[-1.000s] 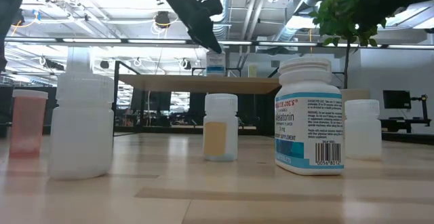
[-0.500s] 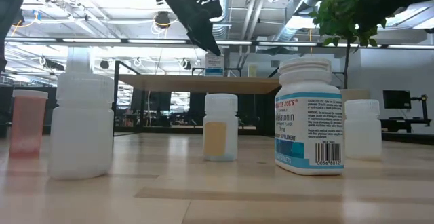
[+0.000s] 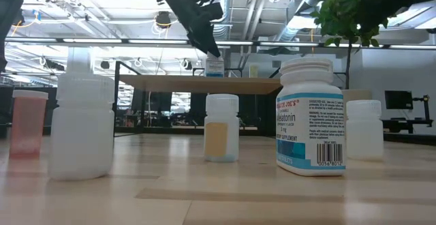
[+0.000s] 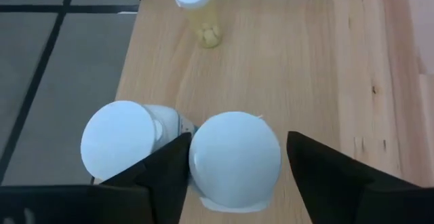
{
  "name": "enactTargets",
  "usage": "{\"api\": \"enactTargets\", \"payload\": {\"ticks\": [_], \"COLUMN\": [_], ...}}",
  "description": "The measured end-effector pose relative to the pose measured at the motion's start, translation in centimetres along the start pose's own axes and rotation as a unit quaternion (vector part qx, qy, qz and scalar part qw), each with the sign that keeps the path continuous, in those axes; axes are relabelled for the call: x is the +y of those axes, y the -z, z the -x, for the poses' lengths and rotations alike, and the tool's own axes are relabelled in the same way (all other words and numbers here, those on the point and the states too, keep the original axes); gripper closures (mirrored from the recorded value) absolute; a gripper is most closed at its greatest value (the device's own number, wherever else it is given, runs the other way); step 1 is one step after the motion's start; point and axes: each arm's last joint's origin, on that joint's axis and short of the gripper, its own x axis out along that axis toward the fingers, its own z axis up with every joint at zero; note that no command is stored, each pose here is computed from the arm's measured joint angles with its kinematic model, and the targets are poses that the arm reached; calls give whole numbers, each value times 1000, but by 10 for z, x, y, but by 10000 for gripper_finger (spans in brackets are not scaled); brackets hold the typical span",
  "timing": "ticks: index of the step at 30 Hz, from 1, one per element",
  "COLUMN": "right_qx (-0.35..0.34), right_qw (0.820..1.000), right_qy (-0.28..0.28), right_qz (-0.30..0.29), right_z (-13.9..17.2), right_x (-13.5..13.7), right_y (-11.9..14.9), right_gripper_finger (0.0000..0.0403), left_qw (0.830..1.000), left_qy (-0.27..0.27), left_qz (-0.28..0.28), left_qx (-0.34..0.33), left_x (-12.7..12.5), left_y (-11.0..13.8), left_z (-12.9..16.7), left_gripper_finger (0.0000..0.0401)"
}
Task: Pick and place medicine bottles onto shelf by color
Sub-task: Put the top white blue pill bottle on the shelf and align it with the other white blue pill bottle, then put the blue pill bottle on the shelf
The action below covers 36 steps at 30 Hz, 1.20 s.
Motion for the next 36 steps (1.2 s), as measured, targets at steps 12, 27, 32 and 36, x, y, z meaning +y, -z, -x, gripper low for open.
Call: {"api": "enactTargets", "payload": {"ticks": [12, 27, 32, 36], "right_qx": [1, 22, 11, 24], "right_qw": [1000, 997, 992, 990], "right_qy": [0, -68, -125, -131], "right_qz": [0, -14, 1, 39], "right_z": [0, 4, 13, 14], "right_x": [0, 12, 26, 37], "right_y": [0, 3, 11, 24], "right_gripper_finger": [164, 164, 164, 164], "left_qw": [999, 990, 976, 968], "left_qy": [-18, 105, 167, 195], "left_qz": [-9, -48, -107, -129], "left_qx": [-27, 83, 85, 91], "left_x": [3, -53, -87, -113], "left_y": [-19, -23, -27, -30], "left_z": [22, 57, 60, 62], "left_gripper_finger": [166, 165, 165, 165]}}
